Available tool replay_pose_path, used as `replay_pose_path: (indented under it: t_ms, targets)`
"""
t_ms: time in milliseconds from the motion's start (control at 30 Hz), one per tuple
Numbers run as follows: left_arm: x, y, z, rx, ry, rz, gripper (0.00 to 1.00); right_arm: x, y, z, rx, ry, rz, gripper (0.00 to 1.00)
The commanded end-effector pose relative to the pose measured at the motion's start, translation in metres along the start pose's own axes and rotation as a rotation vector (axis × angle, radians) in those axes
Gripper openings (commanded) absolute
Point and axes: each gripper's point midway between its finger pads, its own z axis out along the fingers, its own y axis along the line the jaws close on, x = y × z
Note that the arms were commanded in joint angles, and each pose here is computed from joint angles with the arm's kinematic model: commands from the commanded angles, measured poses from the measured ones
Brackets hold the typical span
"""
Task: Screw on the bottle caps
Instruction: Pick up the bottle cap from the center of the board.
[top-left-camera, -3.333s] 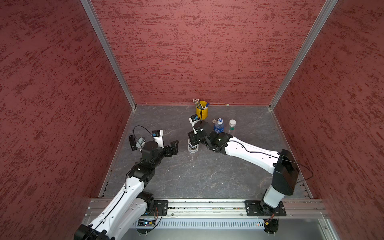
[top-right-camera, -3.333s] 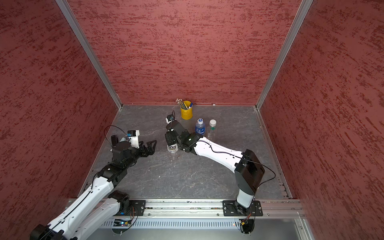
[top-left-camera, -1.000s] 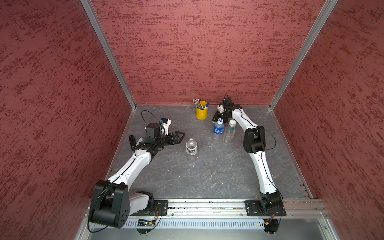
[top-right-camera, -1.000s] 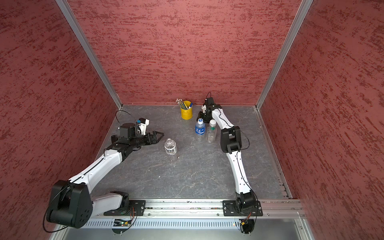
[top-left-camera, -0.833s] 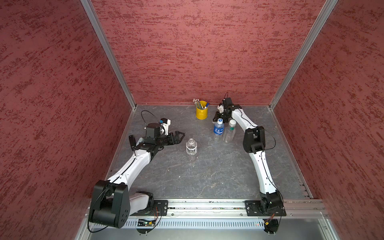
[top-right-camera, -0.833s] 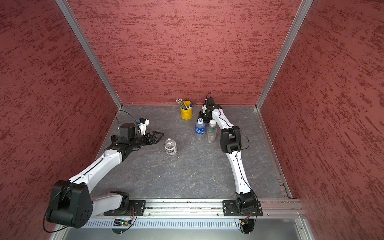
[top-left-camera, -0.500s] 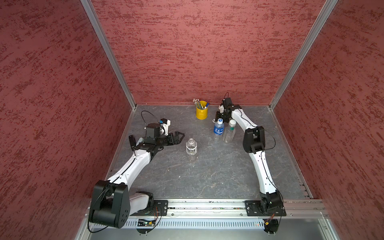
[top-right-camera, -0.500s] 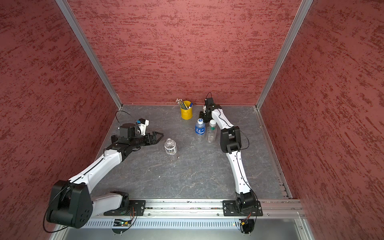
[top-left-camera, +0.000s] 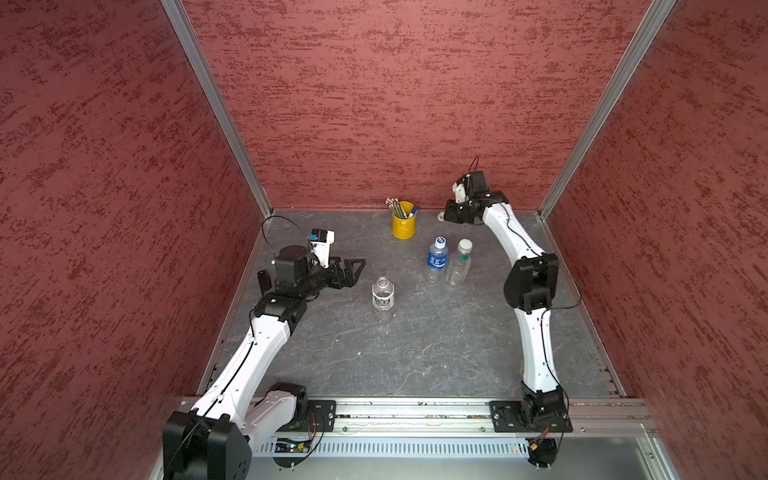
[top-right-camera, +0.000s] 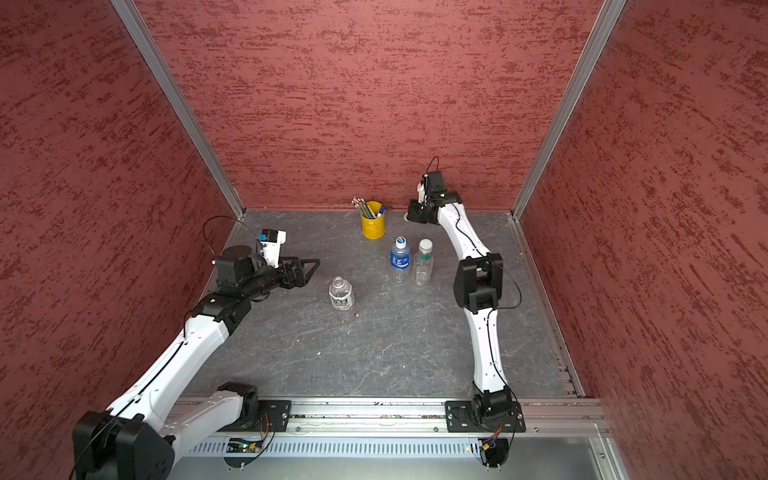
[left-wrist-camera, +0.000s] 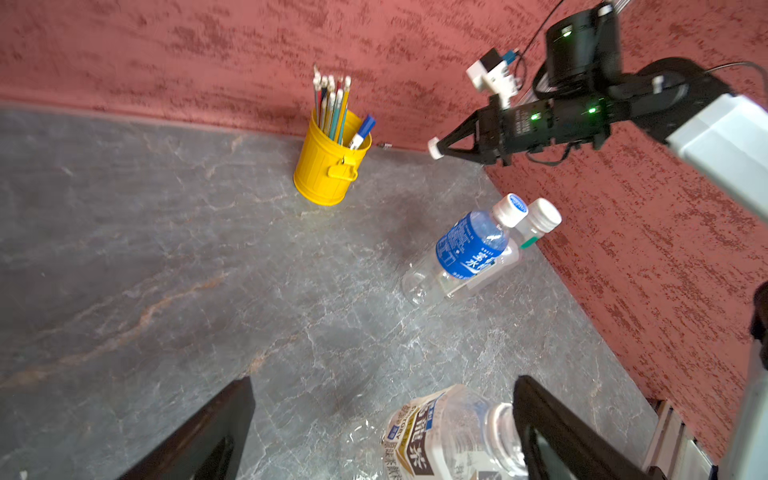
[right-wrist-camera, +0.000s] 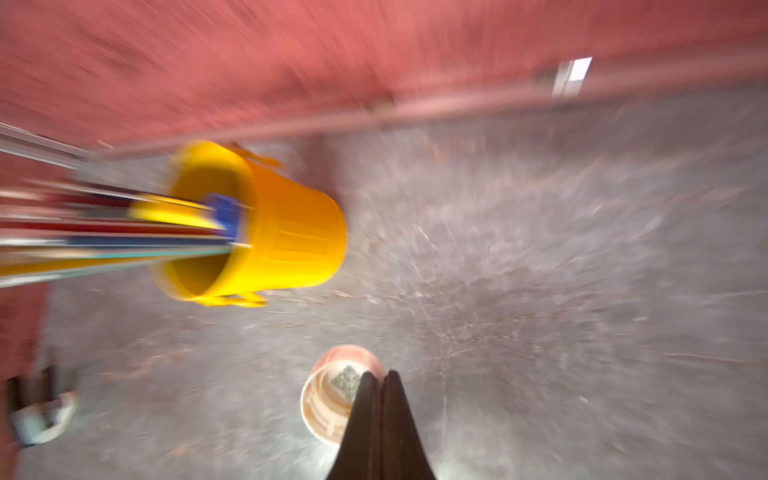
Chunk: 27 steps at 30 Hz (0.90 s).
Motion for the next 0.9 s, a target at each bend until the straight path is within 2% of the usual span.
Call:
replay_pose_path:
  t_ms: [0, 167, 267, 400, 500, 600, 767, 867]
  targets:
    - [-0.026, -0.024, -0.016, 0.065, -0.086, 0.171, 1.0, -0.013, 0.043, -0.072, -0.108, -0.046, -0.061, 0.0]
    - [-0.037, -0.076, -0.038, 0.235, -0.237, 0.484, 1.0, 0.028, 0.122, -0.134, -0.32, 0.022, -0.159, 0.0]
    - [-0.045, -0.103, -0.044, 0.308, -0.317, 0.593, 1.0, 0.057, 0.166, -0.157, -0.443, 0.043, -0.209, 0.0]
    - [-0.037, -0.145, -0.054, 0.491, -0.414, 0.821, 1.0, 0.096, 0.234, -0.186, -0.702, 0.05, -0.254, 0.0]
    - [-0.034, -0.153, -0.056, 0.534, -0.447, 0.92, 1.0, 0.118, 0.269, -0.207, -0.886, 0.048, -0.258, 0.0]
    - [-0.036, -0.163, -0.067, 0.566, -0.501, 1.01, 0.98, 0.136, 0.283, -0.217, -0.965, 0.079, -0.277, 0.0]
    - [-0.043, -0.169, -0.076, 0.578, -0.502, 1.083, 0.85, 0.152, 0.288, -0.23, -1.081, 0.115, -0.272, 0.0]
    - [-0.044, -0.165, -0.076, 0.584, -0.493, 1.088, 0.75, 0.16, 0.29, -0.239, -1.142, 0.132, -0.278, 0.0]
